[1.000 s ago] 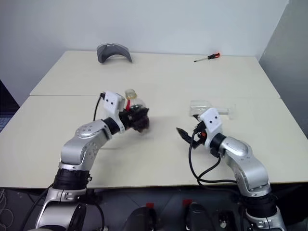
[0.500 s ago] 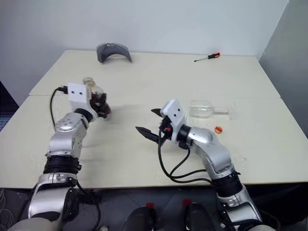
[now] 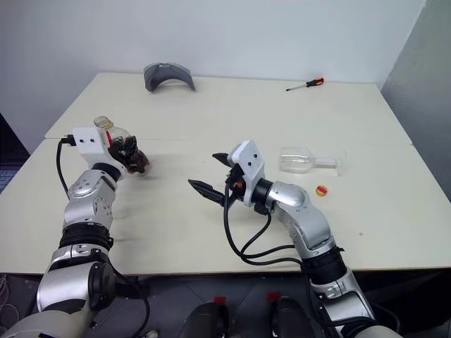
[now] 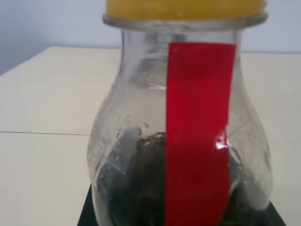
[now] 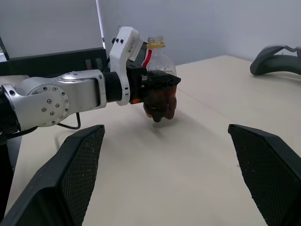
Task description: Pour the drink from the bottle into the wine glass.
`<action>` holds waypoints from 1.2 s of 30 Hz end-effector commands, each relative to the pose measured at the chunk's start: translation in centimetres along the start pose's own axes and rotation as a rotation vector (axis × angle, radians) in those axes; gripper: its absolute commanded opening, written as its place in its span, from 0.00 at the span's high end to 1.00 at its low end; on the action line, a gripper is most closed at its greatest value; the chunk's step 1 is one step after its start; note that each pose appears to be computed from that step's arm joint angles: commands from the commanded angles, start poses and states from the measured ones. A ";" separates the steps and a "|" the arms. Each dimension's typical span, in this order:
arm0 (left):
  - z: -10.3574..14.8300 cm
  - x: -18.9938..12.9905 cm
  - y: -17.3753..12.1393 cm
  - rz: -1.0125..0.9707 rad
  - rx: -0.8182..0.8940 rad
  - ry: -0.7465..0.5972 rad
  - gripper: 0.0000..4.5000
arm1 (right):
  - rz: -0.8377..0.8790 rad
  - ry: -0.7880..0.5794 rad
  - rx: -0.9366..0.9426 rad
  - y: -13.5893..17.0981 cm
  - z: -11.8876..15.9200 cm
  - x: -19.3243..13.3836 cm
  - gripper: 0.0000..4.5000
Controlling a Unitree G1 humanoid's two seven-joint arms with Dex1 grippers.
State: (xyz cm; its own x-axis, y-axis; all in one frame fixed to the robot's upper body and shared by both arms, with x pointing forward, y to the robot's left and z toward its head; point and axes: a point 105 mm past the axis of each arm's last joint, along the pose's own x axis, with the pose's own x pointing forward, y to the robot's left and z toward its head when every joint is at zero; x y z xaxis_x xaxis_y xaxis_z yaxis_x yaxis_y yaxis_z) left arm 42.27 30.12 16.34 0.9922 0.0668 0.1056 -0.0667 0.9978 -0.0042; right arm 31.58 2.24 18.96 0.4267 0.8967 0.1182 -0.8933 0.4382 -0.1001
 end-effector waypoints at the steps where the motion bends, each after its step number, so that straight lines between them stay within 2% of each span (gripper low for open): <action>1: 0.7 -0.2 0.1 0.009 -0.031 -0.048 0.70 | -0.014 -0.048 -0.034 -0.1 1.3 0.3 0.00; 5: 0.0 -0.3 -0.4 0.014 -0.041 -0.026 0.70 | -0.033 -0.045 -0.035 -0.5 1.2 0.1 0.00; 6: -0.1 -0.4 -0.4 0.016 -0.039 -0.022 0.55 | -0.036 -0.046 -0.035 -0.5 1.2 0.1 0.00; 14: 0.0 -0.5 -0.1 0.020 -0.031 -0.012 0.02 | -0.048 -0.048 -0.055 -1.0 1.5 0.2 0.00; 25: 0.9 -2.8 -0.2 0.009 0.044 0.000 0.01 | -0.051 -0.055 -0.049 -0.9 1.4 0.0 0.00; 30: 1.6 -3.9 -0.7 0.025 0.030 0.007 0.01 | -0.051 -0.059 -0.046 -0.9 1.4 0.0 0.00; 36: 0.8 -6.7 -1.3 0.066 -0.030 0.056 0.01 | -0.065 -0.067 -0.039 -0.7 1.4 -0.1 0.00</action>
State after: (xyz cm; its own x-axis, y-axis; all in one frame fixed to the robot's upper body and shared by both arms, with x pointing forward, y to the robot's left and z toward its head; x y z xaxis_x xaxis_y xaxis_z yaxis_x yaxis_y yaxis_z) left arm 36.42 28.15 14.62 0.9939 0.1098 -0.0030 -0.1099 0.9935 -0.0301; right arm 32.46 1.99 18.70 0.4771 0.8702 0.1230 -0.8673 0.4888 -0.0944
